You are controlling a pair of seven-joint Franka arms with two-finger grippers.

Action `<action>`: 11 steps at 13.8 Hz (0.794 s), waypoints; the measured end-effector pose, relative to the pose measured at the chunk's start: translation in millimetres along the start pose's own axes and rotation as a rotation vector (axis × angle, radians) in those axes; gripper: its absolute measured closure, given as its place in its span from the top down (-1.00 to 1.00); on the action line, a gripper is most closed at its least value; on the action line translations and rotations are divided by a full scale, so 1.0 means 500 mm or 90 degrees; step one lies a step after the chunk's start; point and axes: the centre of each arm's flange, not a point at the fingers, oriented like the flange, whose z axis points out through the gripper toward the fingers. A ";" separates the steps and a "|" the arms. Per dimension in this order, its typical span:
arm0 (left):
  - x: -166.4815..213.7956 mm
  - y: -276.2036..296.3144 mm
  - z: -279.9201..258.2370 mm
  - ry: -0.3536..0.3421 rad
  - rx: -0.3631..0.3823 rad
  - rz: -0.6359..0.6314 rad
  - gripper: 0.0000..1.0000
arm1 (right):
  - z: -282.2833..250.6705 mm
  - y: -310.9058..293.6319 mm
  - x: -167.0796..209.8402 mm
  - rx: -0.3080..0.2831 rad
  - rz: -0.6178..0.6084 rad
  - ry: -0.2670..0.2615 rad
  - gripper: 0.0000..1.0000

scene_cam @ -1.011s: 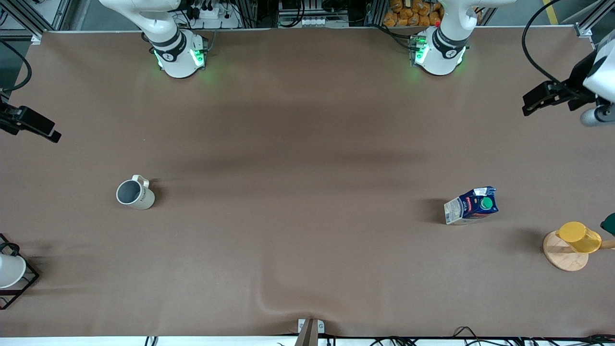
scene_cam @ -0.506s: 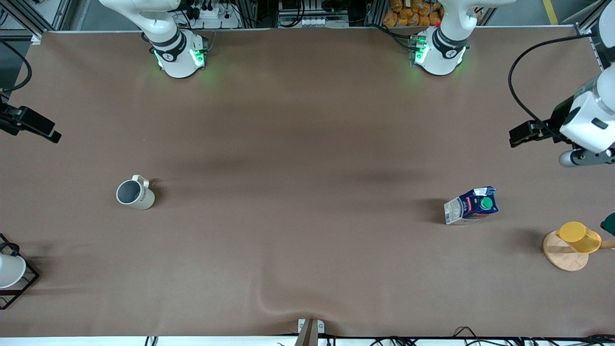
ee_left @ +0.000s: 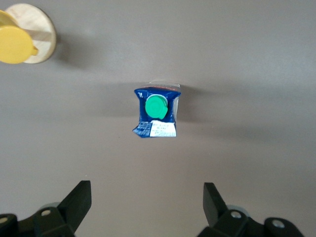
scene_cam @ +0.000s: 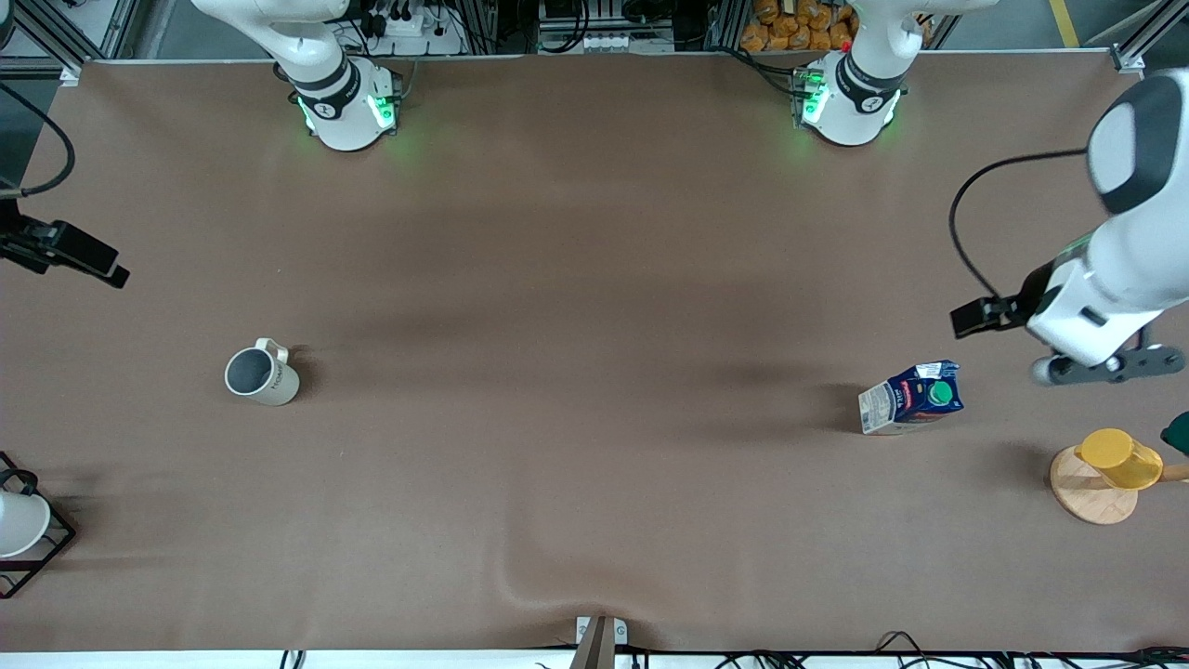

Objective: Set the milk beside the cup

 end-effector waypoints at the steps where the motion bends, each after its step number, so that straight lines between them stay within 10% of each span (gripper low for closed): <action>1: 0.012 0.000 0.024 -0.001 0.000 -0.001 1.00 | 0.017 -0.001 0.007 -0.002 0.000 -0.009 1.00; 11: 0.091 -0.015 0.191 -0.010 -0.002 -0.014 1.00 | 0.290 -0.001 0.112 -0.022 -0.010 -0.124 1.00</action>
